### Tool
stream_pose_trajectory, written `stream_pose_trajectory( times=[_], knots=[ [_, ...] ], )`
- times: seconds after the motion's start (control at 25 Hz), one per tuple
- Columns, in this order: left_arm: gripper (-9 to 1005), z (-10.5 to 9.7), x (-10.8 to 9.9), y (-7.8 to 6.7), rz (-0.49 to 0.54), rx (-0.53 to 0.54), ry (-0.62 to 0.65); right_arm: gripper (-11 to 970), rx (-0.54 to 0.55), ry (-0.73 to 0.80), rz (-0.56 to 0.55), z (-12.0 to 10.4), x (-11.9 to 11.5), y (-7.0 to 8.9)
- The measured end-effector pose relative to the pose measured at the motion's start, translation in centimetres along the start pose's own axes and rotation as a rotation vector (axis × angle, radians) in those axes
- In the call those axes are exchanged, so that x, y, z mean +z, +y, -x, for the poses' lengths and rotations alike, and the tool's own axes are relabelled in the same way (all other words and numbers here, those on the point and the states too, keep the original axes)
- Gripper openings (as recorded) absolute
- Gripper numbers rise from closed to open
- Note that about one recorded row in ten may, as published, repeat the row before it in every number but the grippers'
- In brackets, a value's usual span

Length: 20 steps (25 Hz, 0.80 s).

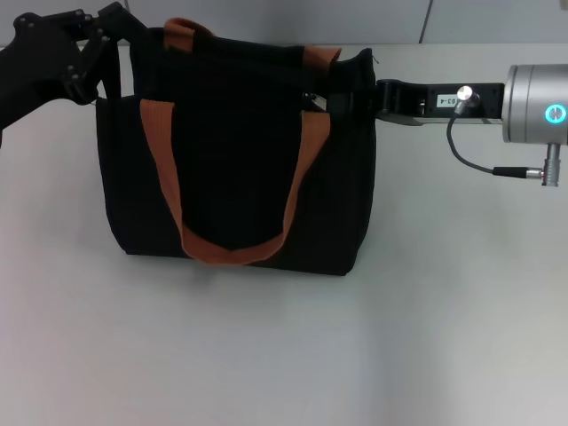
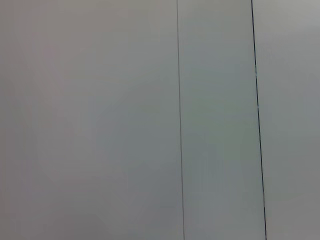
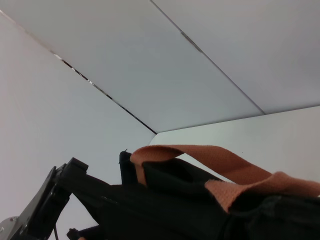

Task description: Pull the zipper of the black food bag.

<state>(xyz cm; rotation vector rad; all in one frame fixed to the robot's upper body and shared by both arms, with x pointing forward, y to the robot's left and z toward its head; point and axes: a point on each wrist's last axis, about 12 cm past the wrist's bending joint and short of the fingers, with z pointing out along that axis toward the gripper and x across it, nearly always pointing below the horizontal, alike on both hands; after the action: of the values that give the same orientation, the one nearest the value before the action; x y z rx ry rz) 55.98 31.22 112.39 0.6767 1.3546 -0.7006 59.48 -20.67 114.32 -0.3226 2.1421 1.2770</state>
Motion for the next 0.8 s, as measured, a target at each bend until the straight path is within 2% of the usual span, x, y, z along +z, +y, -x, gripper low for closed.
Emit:
stream_pose_trajectory(
  times=[0.2, 0.48, 0.52, 0.68, 0.72, 0.76, 0.8],
  knots=[
    [40, 0.0, 0.0, 0.0, -0.002, -0.001, -0.004, 11, -0.014, -0.006, 0.018, 0.0, -0.4, 0.1],
    [40, 0.0, 0.0, -0.1, -0.002, -0.006, -0.006, 17, 0.000, -0.117, 0.139, -0.4, -2.8, -0.2],
    [40, 0.0, 0.0, -0.1, -0.002, -0.009, -0.006, 18, -0.007, -0.193, 0.199, -0.8, -4.0, -0.4],
    [41, 0.0, 0.0, -0.1, -0.004, -0.011, -0.007, 109, -0.034, -0.297, 0.271, -1.7, -5.8, -0.7],
    [41, 0.0, 0.0, -0.2, -0.005, -0.012, -0.007, 132, -0.093, -0.343, 0.329, -2.5, -6.9, -0.6],
    [41, -0.1, 0.0, -0.2, -0.005, -0.013, -0.007, 154, -0.093, -0.343, 0.329, -2.5, -6.9, -0.6],
    [41, -0.1, 0.1, -0.2, -0.005, -0.015, -0.006, 177, -0.140, -0.361, 0.367, -3.1, -7.4, -0.4]
  ],
)
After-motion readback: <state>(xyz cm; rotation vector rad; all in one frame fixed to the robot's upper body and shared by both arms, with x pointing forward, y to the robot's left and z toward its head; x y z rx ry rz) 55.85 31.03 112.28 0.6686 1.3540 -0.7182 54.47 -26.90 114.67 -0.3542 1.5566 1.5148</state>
